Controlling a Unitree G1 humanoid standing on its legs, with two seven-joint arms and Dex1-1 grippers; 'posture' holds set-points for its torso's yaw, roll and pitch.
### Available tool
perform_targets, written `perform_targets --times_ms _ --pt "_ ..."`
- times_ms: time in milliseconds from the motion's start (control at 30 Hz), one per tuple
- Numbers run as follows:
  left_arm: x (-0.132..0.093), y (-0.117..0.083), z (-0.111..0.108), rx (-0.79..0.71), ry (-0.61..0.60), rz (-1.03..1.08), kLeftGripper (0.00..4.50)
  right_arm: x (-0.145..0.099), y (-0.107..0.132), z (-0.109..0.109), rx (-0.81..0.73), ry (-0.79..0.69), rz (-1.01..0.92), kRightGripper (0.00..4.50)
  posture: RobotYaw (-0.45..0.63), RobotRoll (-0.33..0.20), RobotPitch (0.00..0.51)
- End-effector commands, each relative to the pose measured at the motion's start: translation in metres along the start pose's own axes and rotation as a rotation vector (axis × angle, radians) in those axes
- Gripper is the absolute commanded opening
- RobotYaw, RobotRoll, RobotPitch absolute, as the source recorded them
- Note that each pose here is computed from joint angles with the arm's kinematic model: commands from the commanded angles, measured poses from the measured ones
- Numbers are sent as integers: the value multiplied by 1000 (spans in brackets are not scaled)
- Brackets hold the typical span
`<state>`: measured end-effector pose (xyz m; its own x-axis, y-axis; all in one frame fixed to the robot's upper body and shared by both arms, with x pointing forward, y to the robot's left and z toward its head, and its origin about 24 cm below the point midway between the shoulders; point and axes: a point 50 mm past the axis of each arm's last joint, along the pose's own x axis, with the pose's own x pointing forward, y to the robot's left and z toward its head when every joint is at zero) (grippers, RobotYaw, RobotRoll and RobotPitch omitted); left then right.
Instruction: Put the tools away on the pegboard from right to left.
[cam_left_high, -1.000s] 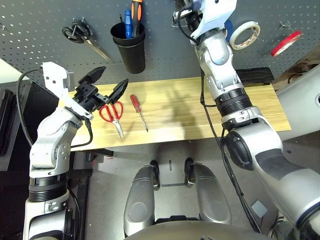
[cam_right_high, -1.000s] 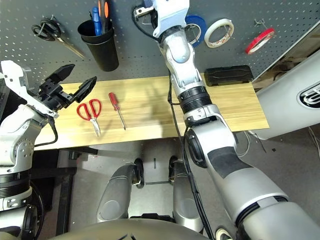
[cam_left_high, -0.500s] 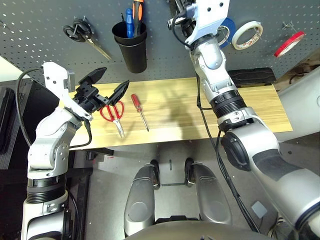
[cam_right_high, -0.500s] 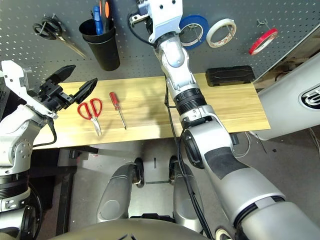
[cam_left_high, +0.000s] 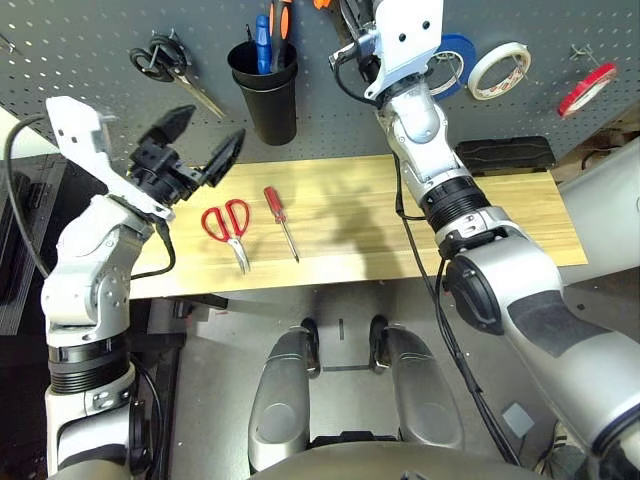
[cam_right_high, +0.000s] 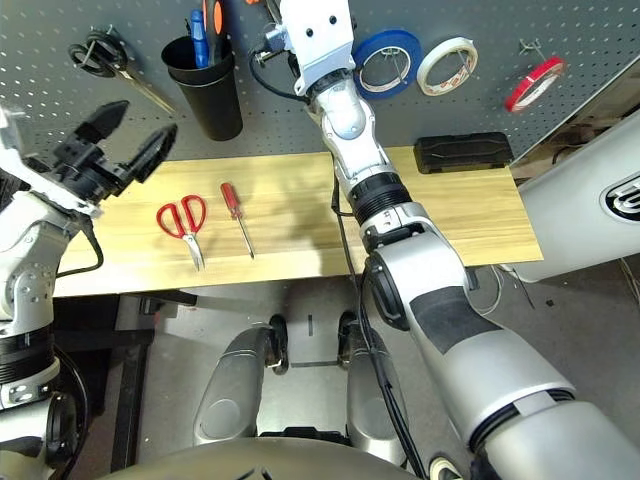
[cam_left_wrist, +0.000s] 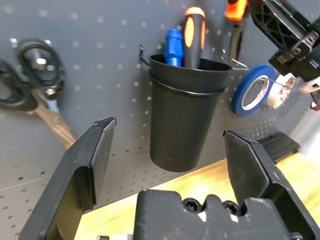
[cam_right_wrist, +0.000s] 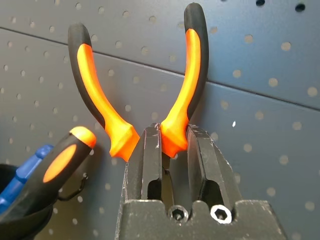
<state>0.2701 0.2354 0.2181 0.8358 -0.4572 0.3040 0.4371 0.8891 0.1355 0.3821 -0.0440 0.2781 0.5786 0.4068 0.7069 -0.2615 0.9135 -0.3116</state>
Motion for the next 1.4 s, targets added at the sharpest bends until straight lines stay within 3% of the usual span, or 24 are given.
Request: perform_targets --times_ms 33,1400 --pt "-3 -3 1 -5 3 -8 4500 5 -4 6 -29 -36 1 545 123 0 282" --pt "3 -9 -4 -4 17 -35 4500 -20 -18 -28 2 141 -106 545 120 0 280"
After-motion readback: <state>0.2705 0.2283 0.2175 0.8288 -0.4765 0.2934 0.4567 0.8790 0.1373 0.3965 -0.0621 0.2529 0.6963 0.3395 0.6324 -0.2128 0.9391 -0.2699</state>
